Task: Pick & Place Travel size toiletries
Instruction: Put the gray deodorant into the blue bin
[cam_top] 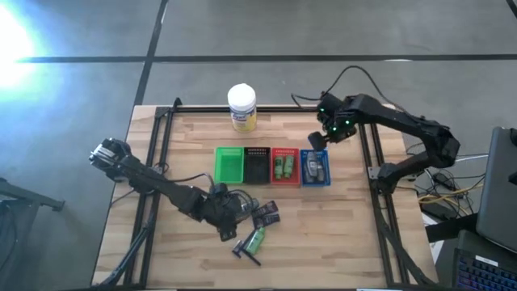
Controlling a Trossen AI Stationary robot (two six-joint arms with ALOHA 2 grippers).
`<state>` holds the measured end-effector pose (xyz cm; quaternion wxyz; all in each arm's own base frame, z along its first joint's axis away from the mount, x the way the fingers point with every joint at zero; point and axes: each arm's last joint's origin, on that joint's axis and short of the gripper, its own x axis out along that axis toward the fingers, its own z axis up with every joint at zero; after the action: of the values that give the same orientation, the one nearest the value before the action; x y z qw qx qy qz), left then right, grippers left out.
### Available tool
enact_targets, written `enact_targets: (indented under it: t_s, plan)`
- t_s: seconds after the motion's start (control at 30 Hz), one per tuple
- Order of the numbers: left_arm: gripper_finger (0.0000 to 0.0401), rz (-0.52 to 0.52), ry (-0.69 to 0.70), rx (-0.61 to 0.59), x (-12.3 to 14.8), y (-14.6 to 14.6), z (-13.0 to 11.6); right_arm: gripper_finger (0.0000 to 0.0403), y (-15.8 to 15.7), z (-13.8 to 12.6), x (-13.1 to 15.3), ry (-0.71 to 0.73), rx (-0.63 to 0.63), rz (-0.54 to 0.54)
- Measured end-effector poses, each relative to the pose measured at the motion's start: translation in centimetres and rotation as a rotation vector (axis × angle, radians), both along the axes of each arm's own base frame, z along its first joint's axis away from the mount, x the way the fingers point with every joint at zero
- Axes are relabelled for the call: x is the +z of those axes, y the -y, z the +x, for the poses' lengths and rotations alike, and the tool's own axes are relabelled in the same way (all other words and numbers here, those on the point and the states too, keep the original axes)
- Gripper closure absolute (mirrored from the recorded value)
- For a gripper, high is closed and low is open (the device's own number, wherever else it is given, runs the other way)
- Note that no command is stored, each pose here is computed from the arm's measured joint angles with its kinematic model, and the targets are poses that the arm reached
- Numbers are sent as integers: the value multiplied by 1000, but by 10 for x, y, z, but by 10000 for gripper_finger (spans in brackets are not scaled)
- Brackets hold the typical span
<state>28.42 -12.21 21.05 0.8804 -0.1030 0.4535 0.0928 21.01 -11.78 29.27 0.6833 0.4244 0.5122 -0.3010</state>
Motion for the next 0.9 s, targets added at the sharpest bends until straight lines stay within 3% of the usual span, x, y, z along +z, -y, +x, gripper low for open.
enact_targets:
  t_s: [0.23, 0.43, 0.63, 0.77, 0.9]
  plan:
    - [96, 22, -30, 61, -24, -19, 18, 28, -30, -21, 19, 22, -46, -165]
    - [96, 17, -44, -16, -48, -14, 32, 28, -45, -35, 15, 29, -86, -193]
    - [101, 77, -75, 72, -70, -17, 37, 28, -54, -43, 6, 22, -96, -184]
    - [130, 87, -69, 35, -70, -16, 39, 28, -61, -46, 4, 37, -82, -171]
    - [185, 76, -60, 25, -67, -18, 39, 28, -69, -48, 4, 61, -76, -133]
